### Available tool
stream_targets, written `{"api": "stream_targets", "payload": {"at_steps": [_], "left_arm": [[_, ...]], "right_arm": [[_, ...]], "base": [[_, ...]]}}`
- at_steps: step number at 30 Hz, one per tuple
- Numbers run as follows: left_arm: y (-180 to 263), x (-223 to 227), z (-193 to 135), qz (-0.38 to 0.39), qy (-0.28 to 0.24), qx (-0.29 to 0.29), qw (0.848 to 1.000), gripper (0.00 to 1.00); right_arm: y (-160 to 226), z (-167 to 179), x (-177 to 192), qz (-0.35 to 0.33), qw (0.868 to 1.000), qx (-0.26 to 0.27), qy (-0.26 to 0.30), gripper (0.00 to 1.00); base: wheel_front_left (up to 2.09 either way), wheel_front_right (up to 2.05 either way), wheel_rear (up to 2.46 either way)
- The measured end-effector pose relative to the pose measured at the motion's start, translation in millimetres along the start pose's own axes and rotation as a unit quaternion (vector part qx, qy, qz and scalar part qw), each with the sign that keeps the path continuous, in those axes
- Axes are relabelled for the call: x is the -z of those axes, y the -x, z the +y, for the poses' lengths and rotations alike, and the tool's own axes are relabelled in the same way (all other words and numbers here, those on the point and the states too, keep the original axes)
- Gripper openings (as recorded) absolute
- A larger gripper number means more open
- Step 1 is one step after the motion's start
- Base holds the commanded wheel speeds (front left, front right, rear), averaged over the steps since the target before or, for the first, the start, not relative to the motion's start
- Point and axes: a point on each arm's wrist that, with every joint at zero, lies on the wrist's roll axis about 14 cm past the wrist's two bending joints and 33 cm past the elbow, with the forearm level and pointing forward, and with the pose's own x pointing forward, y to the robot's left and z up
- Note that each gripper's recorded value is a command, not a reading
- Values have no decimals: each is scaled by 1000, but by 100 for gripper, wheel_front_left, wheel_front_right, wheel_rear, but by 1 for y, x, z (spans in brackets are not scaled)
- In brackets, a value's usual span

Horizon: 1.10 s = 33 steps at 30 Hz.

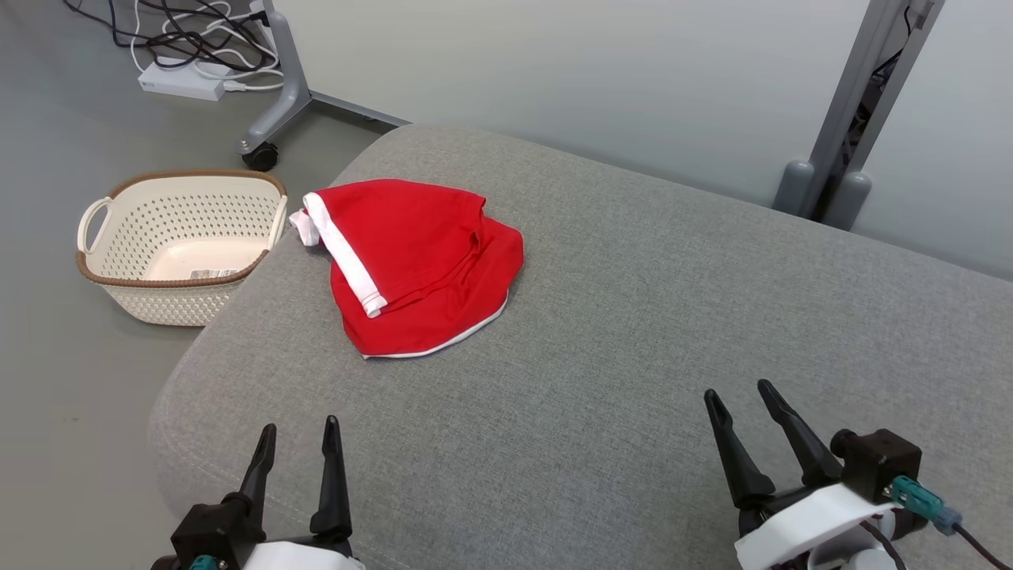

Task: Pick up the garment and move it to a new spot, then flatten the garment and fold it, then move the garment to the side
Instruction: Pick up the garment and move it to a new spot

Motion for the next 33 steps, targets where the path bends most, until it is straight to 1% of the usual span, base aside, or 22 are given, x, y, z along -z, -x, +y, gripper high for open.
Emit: {"api": "stream_targets", "payload": {"at_steps": [4, 13, 15, 17, 20, 23, 27, 32, 33], "left_arm": [[1, 0, 3, 1, 1, -7, 1000, 100], [3, 2, 0, 3, 5, -4, 1000, 100], [2, 1, 3, 2, 19, -9, 1000, 100], [-1, -3, 9, -4, 15, -18, 1000, 100], [-13, -11, 11, -15, 15, -21, 1000, 100], [-32, -23, 14, -28, 11, -27, 999, 100], [-66, -33, 10, -39, -11, -22, 999, 100], [-119, -20, 1, 1, -44, -11, 999, 100], [-147, -21, -4, 20, -51, -8, 998, 100]], "right_arm": [[-5, 5, 1, 2, 1000, -12, 0, 100], [-2, -1, -1, 3, 1000, -4, 2, 100], [0, -3, -2, 1, 1000, 1, -1, 100], [0, -6, -3, -4, 1000, 7, -9, 100], [-1, -13, -5, -7, 1000, 10, -6, 100], [-5, -27, -9, -12, 1000, 12, 7, 100], [-16, -49, -21, -30, 999, 15, 18, 100], [-29, -78, -35, -50, 998, 19, 34, 100], [-34, -91, -39, -54, 997, 23, 42, 100]], "base": [[0, 0, 0], [0, 0, 0], [0, 0, 0], [0, 0, 0], [0, 0, 0], [0, 0, 0], [0, 0, 0], [0, 0, 0], [0, 0, 0]]}}
